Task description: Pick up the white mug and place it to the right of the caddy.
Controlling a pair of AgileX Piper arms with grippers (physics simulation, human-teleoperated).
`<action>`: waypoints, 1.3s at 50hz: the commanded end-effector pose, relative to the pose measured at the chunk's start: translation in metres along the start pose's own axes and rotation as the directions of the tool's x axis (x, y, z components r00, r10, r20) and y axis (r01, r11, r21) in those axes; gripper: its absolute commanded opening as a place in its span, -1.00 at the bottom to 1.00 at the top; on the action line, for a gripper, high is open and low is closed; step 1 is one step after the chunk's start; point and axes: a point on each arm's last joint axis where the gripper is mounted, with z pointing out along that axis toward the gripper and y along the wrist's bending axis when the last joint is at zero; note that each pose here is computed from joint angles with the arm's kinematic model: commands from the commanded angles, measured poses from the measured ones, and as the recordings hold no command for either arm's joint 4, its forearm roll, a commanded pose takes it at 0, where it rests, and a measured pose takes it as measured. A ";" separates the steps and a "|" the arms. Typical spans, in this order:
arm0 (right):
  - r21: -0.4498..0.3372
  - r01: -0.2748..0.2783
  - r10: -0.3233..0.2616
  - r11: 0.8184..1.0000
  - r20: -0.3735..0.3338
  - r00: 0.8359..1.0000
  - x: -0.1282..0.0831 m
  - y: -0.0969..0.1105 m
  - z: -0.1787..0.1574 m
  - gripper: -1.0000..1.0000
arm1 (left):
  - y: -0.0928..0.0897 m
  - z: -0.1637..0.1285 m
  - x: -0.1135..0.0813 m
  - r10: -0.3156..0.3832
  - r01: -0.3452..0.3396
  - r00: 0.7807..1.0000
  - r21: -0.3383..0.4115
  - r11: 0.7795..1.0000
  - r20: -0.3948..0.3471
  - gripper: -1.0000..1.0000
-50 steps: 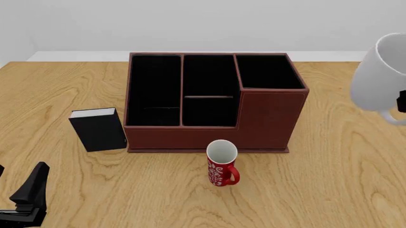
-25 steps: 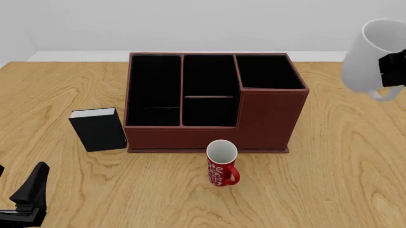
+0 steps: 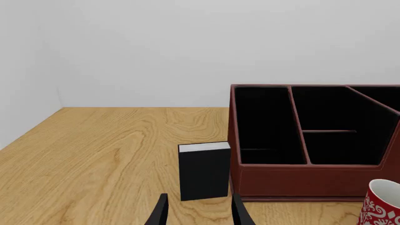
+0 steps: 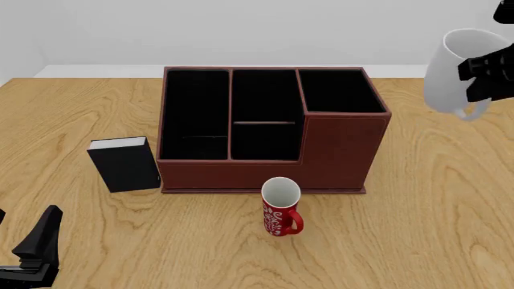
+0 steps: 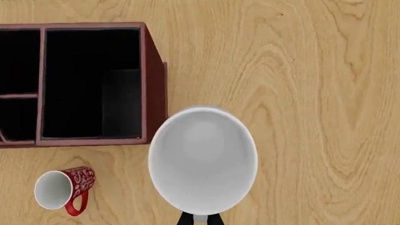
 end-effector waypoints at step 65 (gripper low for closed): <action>0.060 -0.111 0.118 0.992 -0.139 0.983 -0.042 -0.040 0.104 -1.00 | 0.000 0.000 0.000 0.000 0.000 1.000 0.000 1.000 0.000 1.00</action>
